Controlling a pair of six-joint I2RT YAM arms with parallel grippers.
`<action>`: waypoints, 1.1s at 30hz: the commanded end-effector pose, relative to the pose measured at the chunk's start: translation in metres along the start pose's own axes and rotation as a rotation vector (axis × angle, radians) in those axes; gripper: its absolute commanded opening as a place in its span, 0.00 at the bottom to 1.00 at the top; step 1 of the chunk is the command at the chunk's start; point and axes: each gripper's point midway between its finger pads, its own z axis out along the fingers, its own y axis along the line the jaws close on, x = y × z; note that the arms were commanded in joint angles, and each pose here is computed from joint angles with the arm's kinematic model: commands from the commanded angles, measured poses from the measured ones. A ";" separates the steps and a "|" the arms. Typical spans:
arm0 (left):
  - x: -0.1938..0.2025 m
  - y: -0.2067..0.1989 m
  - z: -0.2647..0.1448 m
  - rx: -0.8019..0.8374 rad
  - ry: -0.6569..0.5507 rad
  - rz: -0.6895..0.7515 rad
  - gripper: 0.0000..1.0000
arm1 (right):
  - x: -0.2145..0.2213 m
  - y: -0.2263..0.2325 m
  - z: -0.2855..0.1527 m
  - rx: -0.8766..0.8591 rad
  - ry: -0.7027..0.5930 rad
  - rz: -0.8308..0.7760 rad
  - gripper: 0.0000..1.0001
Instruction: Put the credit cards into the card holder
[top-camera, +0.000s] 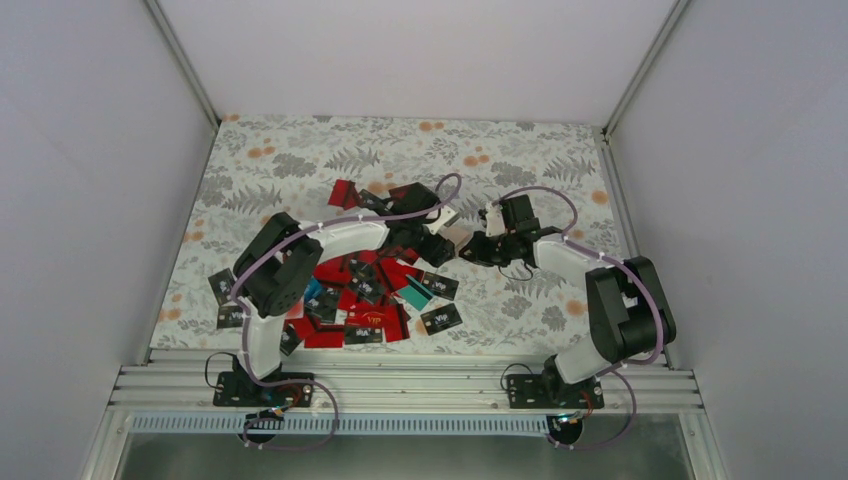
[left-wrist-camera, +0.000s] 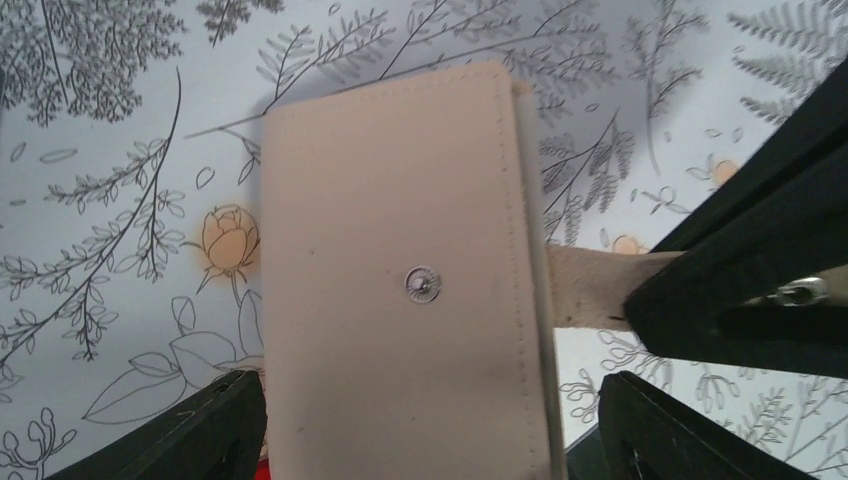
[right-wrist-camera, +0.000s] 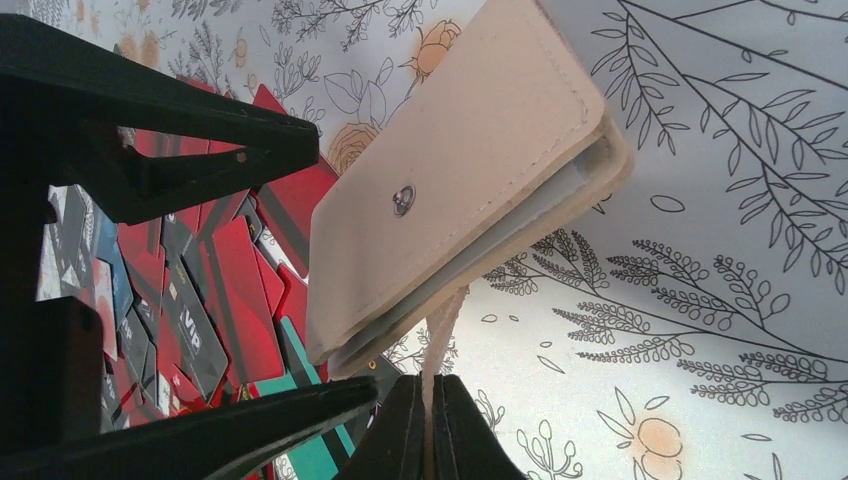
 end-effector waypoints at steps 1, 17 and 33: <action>-0.006 0.005 0.003 -0.035 -0.016 0.017 0.82 | -0.012 0.011 -0.010 -0.024 -0.036 -0.030 0.04; -0.011 0.020 0.002 -0.105 -0.029 -0.010 0.70 | -0.007 0.003 -0.007 0.001 -0.028 -0.029 0.04; -0.039 0.036 -0.001 -0.091 -0.071 -0.081 0.64 | -0.001 -0.003 -0.003 0.015 -0.012 -0.028 0.04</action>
